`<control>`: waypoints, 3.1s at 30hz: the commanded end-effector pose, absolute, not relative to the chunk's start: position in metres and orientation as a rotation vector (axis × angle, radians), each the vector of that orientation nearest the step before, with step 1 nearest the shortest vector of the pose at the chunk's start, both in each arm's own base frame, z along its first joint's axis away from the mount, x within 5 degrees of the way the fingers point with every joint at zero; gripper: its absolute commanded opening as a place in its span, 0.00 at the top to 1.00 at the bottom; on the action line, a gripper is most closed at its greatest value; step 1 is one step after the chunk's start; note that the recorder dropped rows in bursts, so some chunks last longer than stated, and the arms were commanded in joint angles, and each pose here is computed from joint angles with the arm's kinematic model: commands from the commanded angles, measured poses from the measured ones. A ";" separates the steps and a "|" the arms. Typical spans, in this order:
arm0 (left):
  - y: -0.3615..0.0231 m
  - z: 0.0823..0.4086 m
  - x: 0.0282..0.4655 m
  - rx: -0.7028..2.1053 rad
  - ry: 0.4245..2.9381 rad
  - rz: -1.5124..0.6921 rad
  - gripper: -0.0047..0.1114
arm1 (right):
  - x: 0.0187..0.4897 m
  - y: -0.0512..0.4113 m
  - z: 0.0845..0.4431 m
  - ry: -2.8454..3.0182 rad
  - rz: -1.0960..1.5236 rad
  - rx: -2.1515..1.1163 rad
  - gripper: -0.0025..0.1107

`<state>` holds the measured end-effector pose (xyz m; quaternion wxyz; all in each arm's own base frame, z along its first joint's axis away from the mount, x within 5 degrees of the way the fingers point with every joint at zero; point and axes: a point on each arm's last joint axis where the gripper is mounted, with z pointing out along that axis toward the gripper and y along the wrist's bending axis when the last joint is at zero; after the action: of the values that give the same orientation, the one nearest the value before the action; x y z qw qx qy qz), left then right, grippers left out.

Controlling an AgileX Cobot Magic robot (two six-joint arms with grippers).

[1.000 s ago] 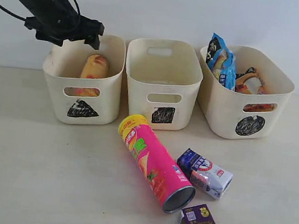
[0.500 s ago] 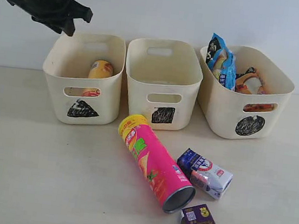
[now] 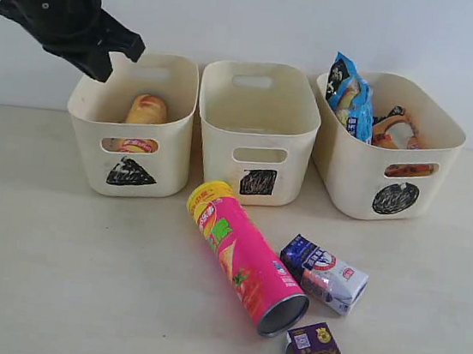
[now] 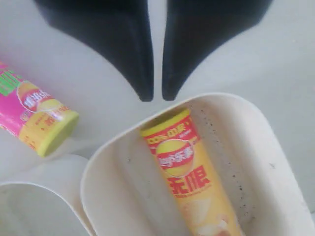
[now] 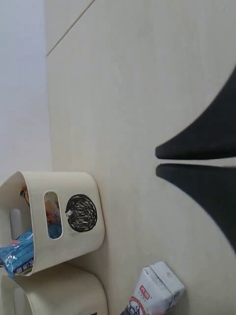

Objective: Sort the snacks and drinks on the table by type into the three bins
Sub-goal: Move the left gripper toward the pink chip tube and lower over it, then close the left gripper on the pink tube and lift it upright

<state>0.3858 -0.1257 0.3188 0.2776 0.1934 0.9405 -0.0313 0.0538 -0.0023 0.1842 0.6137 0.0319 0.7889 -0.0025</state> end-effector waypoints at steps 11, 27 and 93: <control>-0.181 0.303 0.321 0.680 2.561 -0.190 0.93 | 0.054 -0.002 0.183 1.814 -0.011 0.073 0.98; -0.231 0.285 0.299 0.522 2.643 -0.386 0.93 | 0.054 -0.002 0.183 1.814 -0.009 0.074 0.98; -0.278 0.112 0.329 0.433 2.833 0.159 0.93 | 0.054 -0.002 0.183 1.814 -0.009 0.074 0.98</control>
<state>0.3380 -0.2803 0.1166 0.1777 0.1268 0.9753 0.0332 0.0538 -0.0023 0.1842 0.6137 0.0319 0.7889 -0.0025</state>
